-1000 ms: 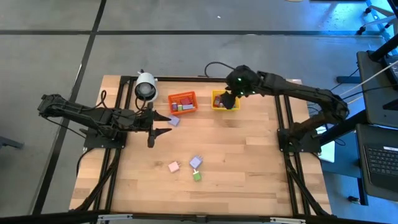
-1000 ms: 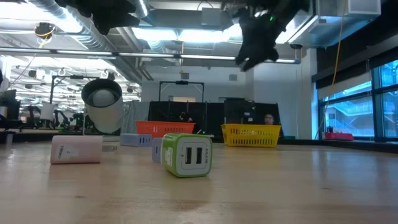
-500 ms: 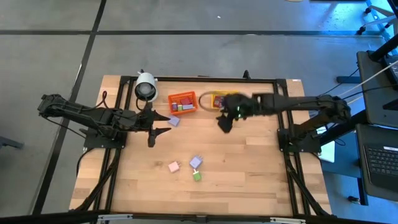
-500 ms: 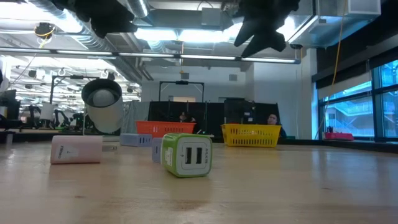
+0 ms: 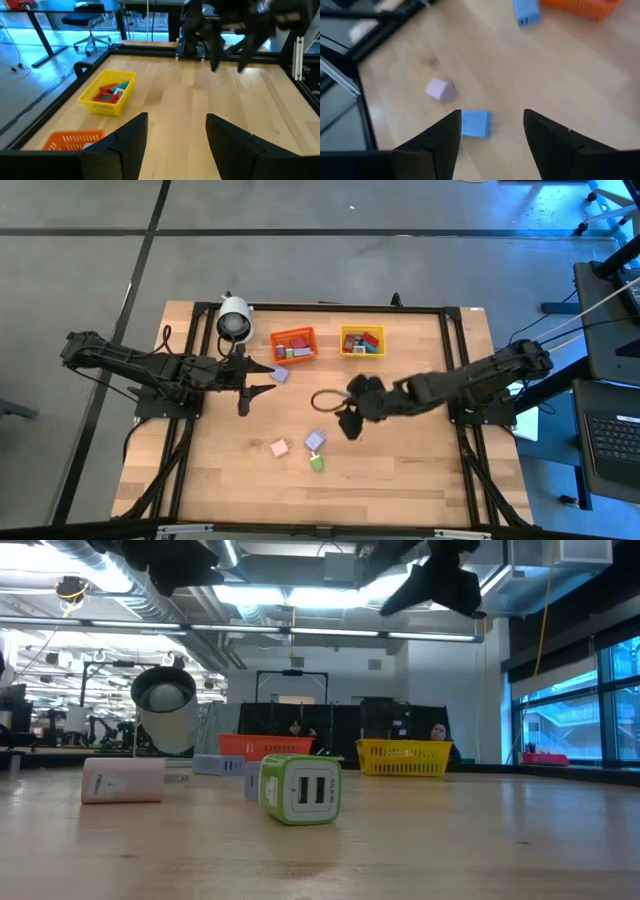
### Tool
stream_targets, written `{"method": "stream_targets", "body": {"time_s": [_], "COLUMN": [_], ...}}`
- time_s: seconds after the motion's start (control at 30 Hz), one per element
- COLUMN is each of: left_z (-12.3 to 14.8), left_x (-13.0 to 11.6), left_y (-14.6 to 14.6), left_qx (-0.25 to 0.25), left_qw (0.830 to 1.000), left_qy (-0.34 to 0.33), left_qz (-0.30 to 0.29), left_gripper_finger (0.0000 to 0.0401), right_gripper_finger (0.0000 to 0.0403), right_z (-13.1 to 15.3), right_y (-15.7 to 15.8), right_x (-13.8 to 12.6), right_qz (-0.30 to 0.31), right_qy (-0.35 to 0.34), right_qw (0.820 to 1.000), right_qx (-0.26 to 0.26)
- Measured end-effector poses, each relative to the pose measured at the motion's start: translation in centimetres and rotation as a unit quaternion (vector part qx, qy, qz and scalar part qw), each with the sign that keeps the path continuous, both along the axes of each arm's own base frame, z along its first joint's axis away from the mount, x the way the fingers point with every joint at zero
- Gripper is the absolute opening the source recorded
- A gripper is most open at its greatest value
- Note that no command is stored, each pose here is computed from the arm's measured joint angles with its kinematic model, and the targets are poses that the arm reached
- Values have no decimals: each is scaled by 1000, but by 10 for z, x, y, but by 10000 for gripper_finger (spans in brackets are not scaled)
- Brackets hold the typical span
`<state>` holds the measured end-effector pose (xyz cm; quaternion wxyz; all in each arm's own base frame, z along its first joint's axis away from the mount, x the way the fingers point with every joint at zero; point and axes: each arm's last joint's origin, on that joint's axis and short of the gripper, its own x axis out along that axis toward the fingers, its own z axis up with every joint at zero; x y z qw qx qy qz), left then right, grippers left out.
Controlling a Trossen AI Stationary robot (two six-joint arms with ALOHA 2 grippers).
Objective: Pick & Place Office items
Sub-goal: Put the green charger adapter into the orange bin
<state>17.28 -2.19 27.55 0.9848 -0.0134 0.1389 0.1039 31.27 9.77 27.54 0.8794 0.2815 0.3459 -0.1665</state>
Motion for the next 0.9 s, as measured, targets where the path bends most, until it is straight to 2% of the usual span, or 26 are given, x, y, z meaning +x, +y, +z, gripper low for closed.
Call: {"method": "stream_targets", "body": {"time_s": [0.2,0.43,0.57,0.73,0.9], "left_z": [3,3,3,2,0], "left_x": [1,1,1,1,2], "left_y": [-2,-3,-4,-5,-5], "left_qx": [-19,-28,-34,-35,-37], "left_qw": [999,998,997,997,997], "left_qy": [-15,-19,-17,-9,-5], "left_qz": [-24,-43,-65,-70,-67], "left_gripper_finger": [196,196,196,196,196], "right_gripper_finger": [214,214,215,239,261], "right_z": [-36,-66,-75,-79,-79], "right_y": [28,51,61,75,83], "right_x": [12,26,32,34,32], "right_qz": [-3,1,-2,6,2], "right_qy": [36,36,20,3,-4], "right_qw": [999,998,996,993,992], "right_qx": [15,55,82,120,127]}}
